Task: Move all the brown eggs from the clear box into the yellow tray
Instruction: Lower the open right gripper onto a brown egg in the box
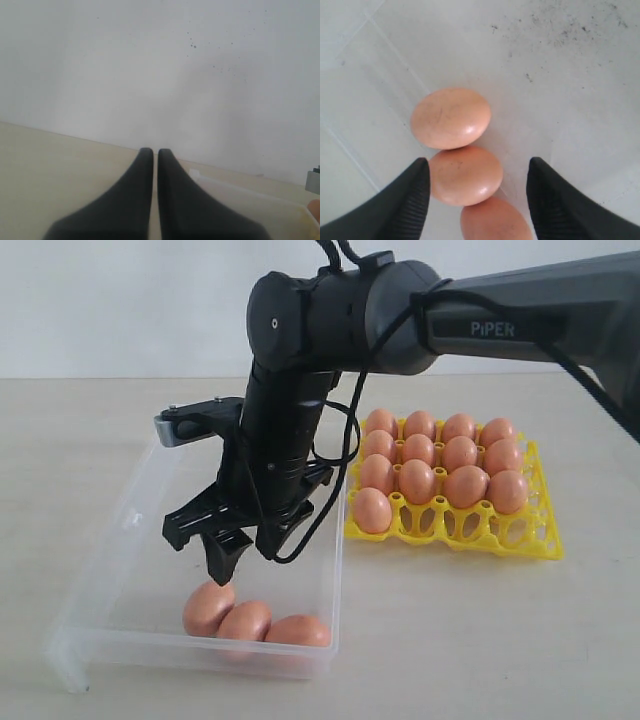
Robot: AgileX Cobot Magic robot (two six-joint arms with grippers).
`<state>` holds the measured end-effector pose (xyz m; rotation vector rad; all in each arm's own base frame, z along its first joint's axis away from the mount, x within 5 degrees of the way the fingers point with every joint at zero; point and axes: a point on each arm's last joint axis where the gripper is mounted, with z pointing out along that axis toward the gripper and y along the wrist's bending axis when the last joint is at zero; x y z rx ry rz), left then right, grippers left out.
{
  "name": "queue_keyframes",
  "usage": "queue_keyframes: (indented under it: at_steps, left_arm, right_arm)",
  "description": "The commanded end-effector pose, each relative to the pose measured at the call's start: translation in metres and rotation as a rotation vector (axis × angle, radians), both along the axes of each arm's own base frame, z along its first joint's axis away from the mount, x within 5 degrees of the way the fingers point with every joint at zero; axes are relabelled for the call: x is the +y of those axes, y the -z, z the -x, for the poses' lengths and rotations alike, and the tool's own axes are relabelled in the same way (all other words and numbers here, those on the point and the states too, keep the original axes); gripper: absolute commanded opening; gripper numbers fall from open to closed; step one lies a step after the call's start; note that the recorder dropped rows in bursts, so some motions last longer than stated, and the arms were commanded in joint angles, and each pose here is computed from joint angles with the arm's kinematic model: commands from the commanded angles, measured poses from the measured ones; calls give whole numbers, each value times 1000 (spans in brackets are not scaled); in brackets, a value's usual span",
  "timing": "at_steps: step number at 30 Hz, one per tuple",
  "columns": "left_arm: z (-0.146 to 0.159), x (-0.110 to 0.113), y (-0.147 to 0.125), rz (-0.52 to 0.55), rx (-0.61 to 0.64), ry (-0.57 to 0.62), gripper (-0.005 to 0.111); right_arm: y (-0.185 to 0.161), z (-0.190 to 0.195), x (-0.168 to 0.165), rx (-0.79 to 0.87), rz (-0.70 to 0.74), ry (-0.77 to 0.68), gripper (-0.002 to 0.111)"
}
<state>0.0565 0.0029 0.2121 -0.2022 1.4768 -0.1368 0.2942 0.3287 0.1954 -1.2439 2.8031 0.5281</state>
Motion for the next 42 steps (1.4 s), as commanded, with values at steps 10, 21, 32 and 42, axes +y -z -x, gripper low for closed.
queue_keyframes:
  at_steps: [10,21,32,42]
  left_arm:
    - [0,0,-1,-3,-5,4,4]
    - [0,0,-1,-3,-5,4,4]
    - [0,0,-1,-3,-5,4,4]
    - [0,0,-1,-3,-5,4,4]
  right_arm:
    - [-6,-9,8,-78,-92,61,52]
    - [29,-8,17,66,-87,144,52]
    - [33,-3,21,164,-101,211,52]
    - [33,3,24,187,-76,226,52]
